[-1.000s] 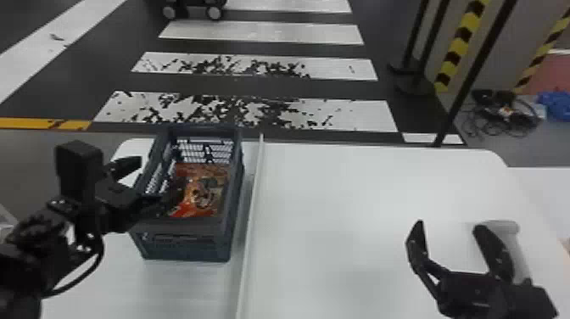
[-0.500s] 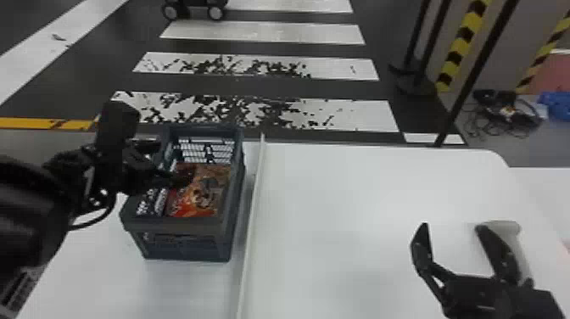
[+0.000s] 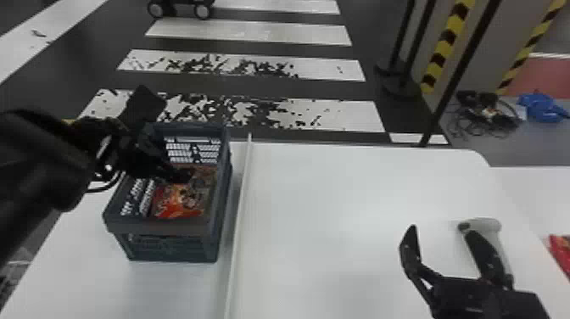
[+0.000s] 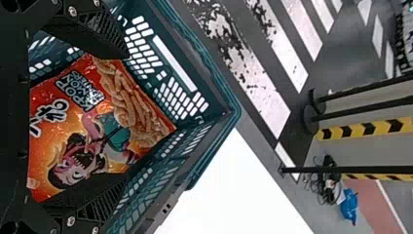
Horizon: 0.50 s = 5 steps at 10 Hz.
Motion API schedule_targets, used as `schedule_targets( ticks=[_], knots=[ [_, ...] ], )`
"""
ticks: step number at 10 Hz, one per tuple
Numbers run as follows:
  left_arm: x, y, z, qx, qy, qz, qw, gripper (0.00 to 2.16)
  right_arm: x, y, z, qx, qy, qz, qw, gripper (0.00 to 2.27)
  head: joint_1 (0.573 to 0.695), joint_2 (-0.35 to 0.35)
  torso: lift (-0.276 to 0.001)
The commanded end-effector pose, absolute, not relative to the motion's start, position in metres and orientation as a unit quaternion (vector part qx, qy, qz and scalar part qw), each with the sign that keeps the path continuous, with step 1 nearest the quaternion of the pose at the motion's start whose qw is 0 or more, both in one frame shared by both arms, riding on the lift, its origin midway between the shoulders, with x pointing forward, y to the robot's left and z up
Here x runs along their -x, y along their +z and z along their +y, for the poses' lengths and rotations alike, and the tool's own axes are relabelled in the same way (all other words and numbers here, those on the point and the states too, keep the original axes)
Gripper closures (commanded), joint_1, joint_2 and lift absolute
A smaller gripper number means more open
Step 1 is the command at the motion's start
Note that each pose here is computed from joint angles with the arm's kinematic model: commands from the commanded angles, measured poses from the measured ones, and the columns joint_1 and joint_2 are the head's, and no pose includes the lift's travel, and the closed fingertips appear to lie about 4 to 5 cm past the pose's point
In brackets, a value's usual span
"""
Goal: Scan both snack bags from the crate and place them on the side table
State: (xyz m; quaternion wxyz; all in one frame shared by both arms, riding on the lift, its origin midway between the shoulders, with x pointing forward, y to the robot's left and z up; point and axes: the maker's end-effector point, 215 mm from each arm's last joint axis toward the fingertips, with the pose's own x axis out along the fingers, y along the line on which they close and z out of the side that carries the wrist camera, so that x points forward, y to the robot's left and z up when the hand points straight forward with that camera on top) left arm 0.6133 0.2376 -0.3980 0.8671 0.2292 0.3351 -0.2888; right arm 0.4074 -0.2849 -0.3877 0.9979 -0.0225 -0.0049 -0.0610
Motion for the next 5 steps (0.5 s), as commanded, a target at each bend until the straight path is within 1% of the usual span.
schedule_targets(
  ticks=[1, 2, 4, 5],
  knots=[
    [-0.617, -0.401, 0.240, -0.248, -0.291, 0.359, 0.852, 0.14, -0.409, -0.386, -0.285, 0.019, -0.062, -0.007, 0.998, 0.06, 0.695, -0.049, -0.098],
    [-0.619, -0.407, 0.244, -0.264, -0.286, 0.369, 0.844, 0.14, -0.412, -0.385, -0.283, 0.018, -0.061, -0.006, 0.998, 0.06, 0.695, -0.054, -0.098],
    [-0.619, -0.421, 0.247, -0.257, -0.289, 0.394, 0.834, 0.14, -0.420, -0.384, -0.279, 0.014, -0.058, -0.006, 0.998, 0.06, 0.695, -0.044, -0.098],
    [-0.617, -0.438, 0.253, -0.256, -0.283, 0.414, 0.827, 0.14, -0.422, -0.384, -0.277, 0.010, -0.057, -0.007, 0.998, 0.06, 0.695, -0.042, -0.098]
  ],
)
